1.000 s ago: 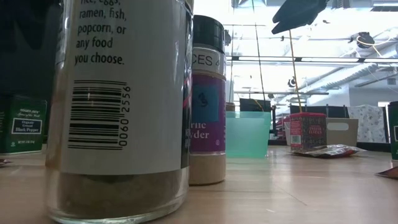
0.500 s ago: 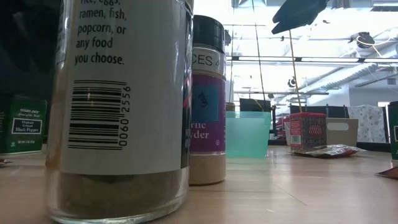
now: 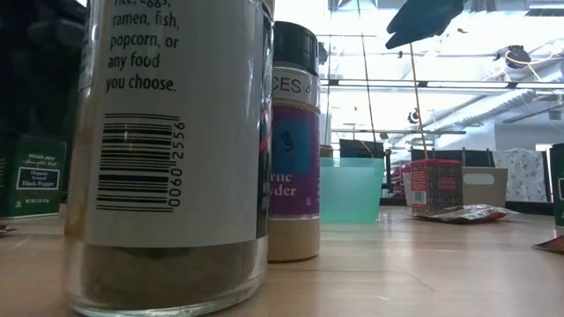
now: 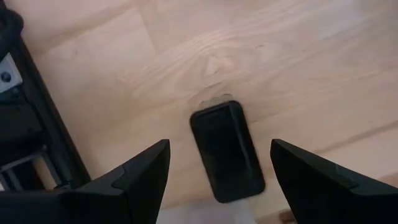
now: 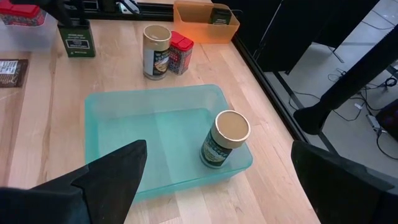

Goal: Sort spices by type
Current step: Put the left black seasoning can into the orange bin

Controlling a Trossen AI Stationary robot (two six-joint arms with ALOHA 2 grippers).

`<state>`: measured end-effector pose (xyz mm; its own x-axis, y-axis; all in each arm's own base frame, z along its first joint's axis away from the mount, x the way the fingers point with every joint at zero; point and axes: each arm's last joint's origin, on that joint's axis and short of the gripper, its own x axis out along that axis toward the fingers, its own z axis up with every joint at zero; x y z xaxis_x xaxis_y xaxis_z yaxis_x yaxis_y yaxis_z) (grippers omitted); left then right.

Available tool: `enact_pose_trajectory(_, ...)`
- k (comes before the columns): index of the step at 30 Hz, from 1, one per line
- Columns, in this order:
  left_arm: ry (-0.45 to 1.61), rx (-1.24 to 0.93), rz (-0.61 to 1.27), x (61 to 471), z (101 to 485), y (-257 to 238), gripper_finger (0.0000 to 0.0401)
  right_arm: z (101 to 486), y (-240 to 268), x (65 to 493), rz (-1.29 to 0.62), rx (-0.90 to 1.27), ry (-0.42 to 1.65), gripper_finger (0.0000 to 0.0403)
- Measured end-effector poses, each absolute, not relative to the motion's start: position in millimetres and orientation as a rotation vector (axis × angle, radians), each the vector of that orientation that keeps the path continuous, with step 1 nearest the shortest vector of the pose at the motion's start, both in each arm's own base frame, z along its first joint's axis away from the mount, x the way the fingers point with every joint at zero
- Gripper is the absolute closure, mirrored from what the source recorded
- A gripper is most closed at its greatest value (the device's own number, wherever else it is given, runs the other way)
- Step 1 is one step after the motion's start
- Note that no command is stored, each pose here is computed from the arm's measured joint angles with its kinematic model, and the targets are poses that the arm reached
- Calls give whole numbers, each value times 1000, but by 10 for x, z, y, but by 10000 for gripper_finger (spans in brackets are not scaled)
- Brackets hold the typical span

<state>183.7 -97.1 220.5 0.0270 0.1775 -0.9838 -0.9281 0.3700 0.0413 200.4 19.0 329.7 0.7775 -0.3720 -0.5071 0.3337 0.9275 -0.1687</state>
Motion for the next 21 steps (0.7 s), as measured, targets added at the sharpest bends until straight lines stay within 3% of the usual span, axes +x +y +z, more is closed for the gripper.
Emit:
enact_pose_trajectory(8, 1227, -820, 978, 1838, 2036, -973, 134, 3296, 190, 2004, -382, -71, 564, 18)
enact_pose_trajectory(17, 1227, -814, 983, 1819, 1973, -961, 267, 3296, 190, 2003, -382, -72, 564, 18)
enact_pose_trajectory(21, 1218, -815, 991, 1836, 2019, -949, 269, 3295, 189, 2003, -382, -72, 565, 18)
